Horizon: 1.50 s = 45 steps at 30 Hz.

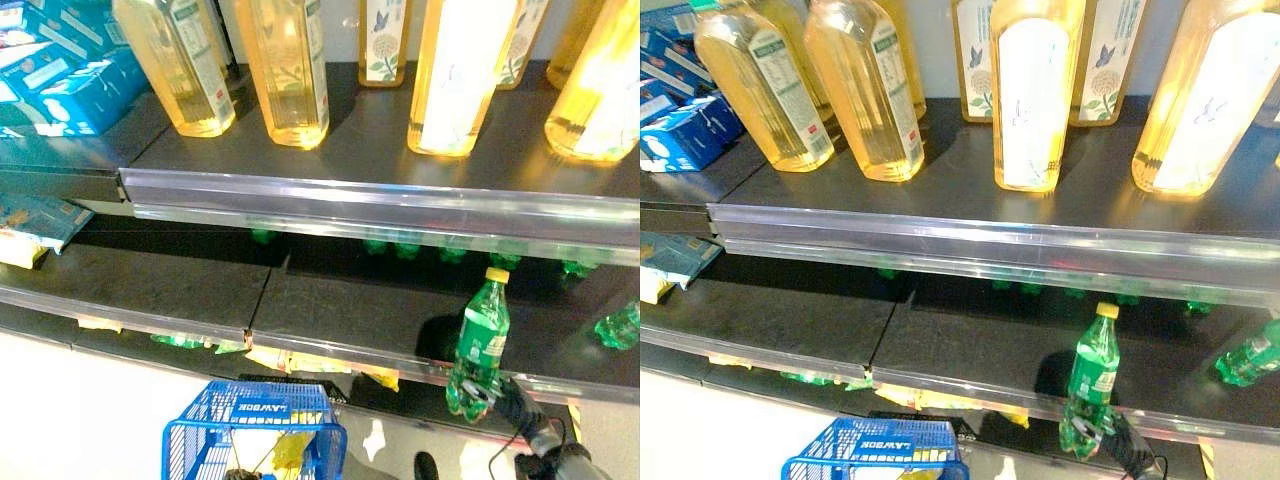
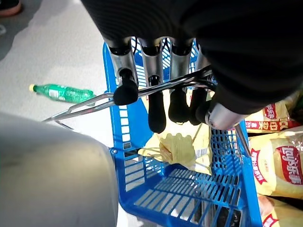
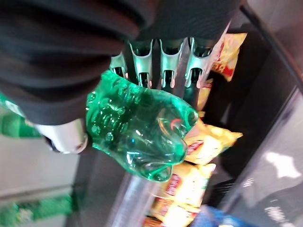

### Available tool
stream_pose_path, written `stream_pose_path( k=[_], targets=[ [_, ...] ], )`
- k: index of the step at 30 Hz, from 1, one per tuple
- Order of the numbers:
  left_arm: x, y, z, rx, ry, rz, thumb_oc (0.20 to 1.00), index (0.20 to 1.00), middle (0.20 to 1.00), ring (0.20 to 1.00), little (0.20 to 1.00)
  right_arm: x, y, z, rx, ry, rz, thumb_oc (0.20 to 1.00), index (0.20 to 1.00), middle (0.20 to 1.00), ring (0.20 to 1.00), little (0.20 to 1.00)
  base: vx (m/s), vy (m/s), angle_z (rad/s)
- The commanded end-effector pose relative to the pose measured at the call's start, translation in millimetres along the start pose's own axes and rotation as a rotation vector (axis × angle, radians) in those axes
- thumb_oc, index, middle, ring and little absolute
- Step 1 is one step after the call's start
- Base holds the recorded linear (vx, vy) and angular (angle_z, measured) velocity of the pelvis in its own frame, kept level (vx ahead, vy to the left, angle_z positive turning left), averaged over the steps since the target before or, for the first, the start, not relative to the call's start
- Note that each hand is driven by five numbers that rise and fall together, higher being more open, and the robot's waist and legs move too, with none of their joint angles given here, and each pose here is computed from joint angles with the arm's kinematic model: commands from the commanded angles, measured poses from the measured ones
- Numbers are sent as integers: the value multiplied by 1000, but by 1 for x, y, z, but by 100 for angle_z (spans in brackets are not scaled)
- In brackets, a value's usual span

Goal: Pick up the snacks into the basket

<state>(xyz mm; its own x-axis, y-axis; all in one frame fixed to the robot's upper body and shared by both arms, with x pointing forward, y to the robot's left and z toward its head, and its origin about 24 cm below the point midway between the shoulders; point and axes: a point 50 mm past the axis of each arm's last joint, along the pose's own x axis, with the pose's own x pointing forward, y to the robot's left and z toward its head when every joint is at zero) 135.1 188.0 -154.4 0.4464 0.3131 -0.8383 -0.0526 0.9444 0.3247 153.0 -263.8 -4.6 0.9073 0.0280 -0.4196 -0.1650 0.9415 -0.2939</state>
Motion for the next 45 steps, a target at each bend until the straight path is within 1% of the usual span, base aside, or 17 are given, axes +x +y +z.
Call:
stream_pose_path(
  k=[1,5,8,9,11,15,17,18,19,20,21,22,26,28,34,42,45],
  targets=[
    [3,17,-19,0,101,32,200,200,200,200,200,-1,-15,48,-145,-214,34,200,200,200,200,200,0,0,0],
    [4,24,-23,-32,119,44,200,200,200,200,200,-8,-18,38,-207,-148,91,200,200,200,200,200,9,-6,0],
    [6,32,-18,-81,111,68,200,200,200,200,200,-12,-22,24,-342,-48,142,200,200,200,200,200,22,-10,-1],
    [7,36,-10,-106,87,82,200,200,200,200,200,-12,-24,11,-450,34,173,200,200,200,200,200,0,0,0],
    [9,37,-2,-115,59,87,200,200,200,200,200,-11,-25,7,-519,60,187,200,200,200,200,200,0,0,0],
    [10,34,38,-128,-88,84,200,200,200,200,200,-2,-23,-6,-607,126,209,200,200,200,200,200,0,0,0],
    [6,27,80,-122,-248,41,200,200,200,200,200,6,-16,-9,-685,144,256,200,200,200,200,200,0,0,0],
    [6,27,80,-123,-248,42,200,200,200,200,200,7,-15,-9,-685,143,257,200,200,200,200,200,0,0,0],
    [-3,21,113,-97,-382,11,200,200,200,200,200,10,-12,-10,-766,153,290,200,200,200,200,200,0,0,0],
    [-3,22,113,-98,-382,13,200,200,200,200,200,10,-11,-10,-766,151,291,200,200,200,200,200,-44,-7,5],
    [-14,15,143,-86,-502,-29,200,200,200,200,200,15,-9,-12,-847,167,307,200,200,200,200,200,-30,-3,6],
    [-14,15,143,-86,-502,-28,200,200,200,200,200,16,-9,-12,-847,166,307,200,200,200,200,200,-52,-11,4],
    [-36,-1,191,-49,-672,-101,200,200,200,200,200,39,-3,-10,-1077,164,300,200,200,200,200,200,-63,-16,2],
    [-48,-10,210,-44,-746,-137,200,200,200,200,200,50,-1,-6,-1130,153,278,200,200,200,200,200,-74,-10,2],
    [-75,-31,242,-31,-876,-206,200,200,200,200,200,77,15,13,-1166,77,227,200,200,200,200,200,-43,-5,1],
    [-92,-53,257,7,-928,-243,200,200,200,200,200,100,38,29,-1203,0,223,200,200,200,200,200,-26,-14,1],
    [-102,-70,260,28,-954,-292,200,200,200,200,200,118,54,38,-1184,-18,203,200,200,200,200,200,-24,-14,4]
  ],
)
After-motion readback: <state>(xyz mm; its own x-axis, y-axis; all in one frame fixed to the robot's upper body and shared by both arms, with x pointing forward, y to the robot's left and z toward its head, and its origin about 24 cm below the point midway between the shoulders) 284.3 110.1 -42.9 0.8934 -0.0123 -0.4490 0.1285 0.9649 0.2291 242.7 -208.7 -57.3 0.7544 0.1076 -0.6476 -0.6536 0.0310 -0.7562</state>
